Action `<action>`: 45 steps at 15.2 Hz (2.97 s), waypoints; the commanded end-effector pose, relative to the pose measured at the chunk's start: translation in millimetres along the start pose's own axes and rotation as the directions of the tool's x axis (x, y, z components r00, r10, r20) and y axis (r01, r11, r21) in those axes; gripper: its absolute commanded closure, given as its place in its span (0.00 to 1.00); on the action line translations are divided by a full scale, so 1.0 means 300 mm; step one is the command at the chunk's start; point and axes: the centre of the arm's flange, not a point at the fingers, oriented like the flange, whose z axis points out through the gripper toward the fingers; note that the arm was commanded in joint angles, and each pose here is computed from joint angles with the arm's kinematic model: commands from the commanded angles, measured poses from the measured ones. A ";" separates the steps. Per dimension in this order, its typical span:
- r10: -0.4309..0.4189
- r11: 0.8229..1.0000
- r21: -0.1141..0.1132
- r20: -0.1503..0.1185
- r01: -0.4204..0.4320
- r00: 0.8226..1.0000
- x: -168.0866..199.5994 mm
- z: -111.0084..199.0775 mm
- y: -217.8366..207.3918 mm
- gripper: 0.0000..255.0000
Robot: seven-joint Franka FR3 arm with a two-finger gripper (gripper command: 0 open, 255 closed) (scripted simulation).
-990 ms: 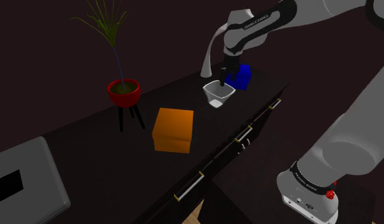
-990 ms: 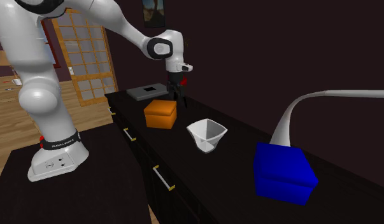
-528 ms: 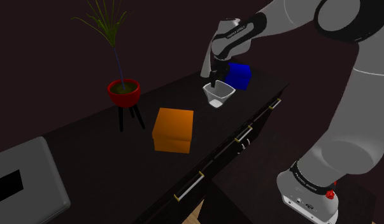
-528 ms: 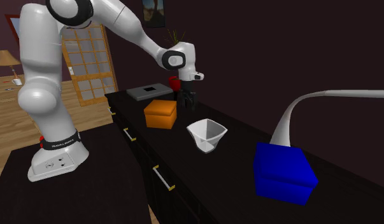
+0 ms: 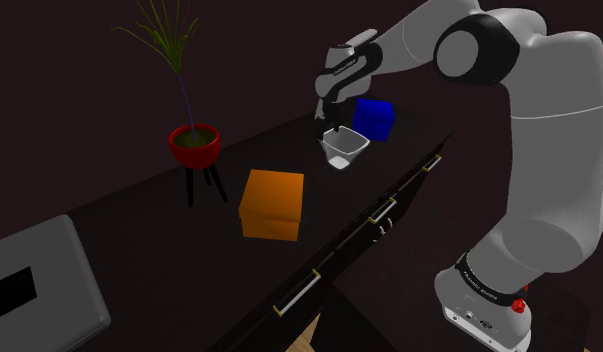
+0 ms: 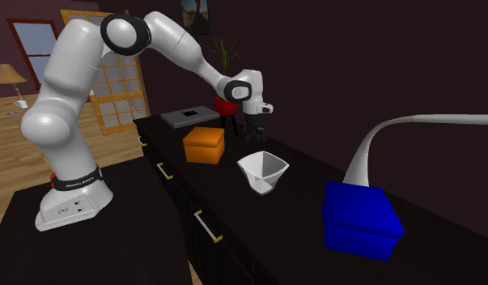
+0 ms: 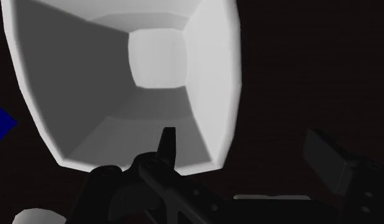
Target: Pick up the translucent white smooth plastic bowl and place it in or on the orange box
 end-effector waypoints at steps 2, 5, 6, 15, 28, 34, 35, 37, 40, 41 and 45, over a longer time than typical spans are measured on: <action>-0.001 1.000 0.000 -0.002 0.001 1.000 0.005 0.054 0.002 0.00; -0.001 1.000 0.000 -0.002 0.001 1.000 0.005 0.107 0.002 0.00; -0.001 1.000 0.000 -0.002 0.001 1.000 0.005 0.117 0.002 0.00; -0.001 1.000 0.000 -0.002 0.001 1.000 0.005 0.117 0.002 1.00; -0.001 1.000 0.000 -0.002 0.001 1.000 0.005 0.029 0.007 1.00; -0.001 1.000 0.000 -0.002 0.001 1.000 0.007 -0.076 0.012 1.00; -0.001 1.000 0.000 -0.002 0.001 1.000 0.006 -0.094 0.013 1.00; -0.001 1.000 0.000 -0.002 0.001 1.000 0.007 -0.129 0.015 1.00; -0.001 1.000 0.000 -0.002 0.001 1.000 0.007 -0.182 0.018 1.00; -0.001 1.000 0.000 -0.002 0.001 1.000 0.007 -0.199 0.019 1.00; -0.001 1.000 0.000 -0.002 0.001 1.000 0.008 -0.270 0.023 1.00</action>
